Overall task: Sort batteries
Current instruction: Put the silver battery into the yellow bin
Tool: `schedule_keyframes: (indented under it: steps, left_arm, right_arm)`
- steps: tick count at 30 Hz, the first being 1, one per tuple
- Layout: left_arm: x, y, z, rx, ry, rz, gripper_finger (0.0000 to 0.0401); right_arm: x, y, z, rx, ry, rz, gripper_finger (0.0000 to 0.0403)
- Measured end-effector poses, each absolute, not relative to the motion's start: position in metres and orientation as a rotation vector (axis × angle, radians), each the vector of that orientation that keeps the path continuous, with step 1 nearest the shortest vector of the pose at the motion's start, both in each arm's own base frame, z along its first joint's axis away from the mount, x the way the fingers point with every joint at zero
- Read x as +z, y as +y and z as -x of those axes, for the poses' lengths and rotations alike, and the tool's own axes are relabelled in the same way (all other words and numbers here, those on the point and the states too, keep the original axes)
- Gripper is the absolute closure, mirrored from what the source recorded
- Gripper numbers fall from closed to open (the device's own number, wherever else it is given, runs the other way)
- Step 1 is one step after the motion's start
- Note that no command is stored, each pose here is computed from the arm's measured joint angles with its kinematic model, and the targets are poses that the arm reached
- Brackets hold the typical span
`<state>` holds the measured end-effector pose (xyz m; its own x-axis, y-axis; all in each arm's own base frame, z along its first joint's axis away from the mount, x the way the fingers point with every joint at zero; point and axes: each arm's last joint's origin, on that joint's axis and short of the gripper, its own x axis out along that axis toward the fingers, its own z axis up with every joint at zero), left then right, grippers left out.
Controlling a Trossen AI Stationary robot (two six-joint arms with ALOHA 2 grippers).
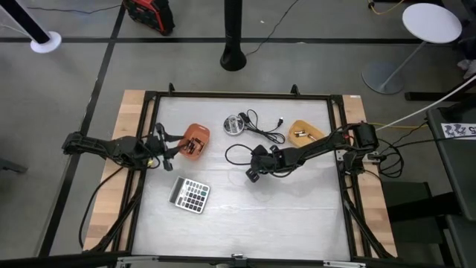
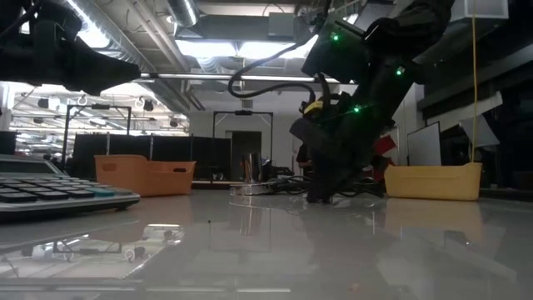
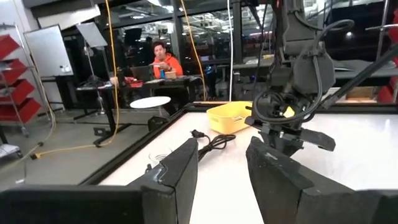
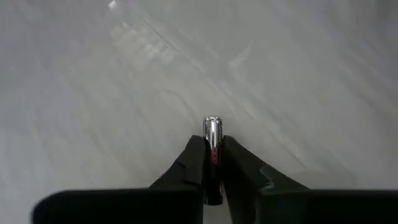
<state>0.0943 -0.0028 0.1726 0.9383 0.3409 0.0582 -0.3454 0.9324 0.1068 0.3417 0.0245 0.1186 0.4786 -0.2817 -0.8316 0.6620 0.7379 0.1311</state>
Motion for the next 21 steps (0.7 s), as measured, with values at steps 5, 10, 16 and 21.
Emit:
schedule_keyframes:
  steps: [5,10,16,21]
  left_arm:
    - [0.1726,-0.0028,-0.0943,0.351,-0.041,-0.104,0.0271]
    - [0.1725,-0.0029,-0.0943,0.351,-0.039,-0.111,0.0271]
    - [0.1726,-0.0029,-0.0943,0.351,-0.038,-0.112,0.0271]
    - [0.1726,-0.0029,-0.0943,0.351,-0.038,-0.112,0.0271]
  right_arm:
    - [0.1184,0.0243,-0.3417,-0.598,0.903,-0.467,0.0390]
    - [0.1181,0.0243,-0.3417,-0.598,0.904,-0.466,0.0386]
    - [0.1178,0.0241,-0.3417,-0.598,0.906,-0.467,0.0389]
    - [0.1177,0.0241,-0.3416,-0.597,0.907,-0.467,0.0388]
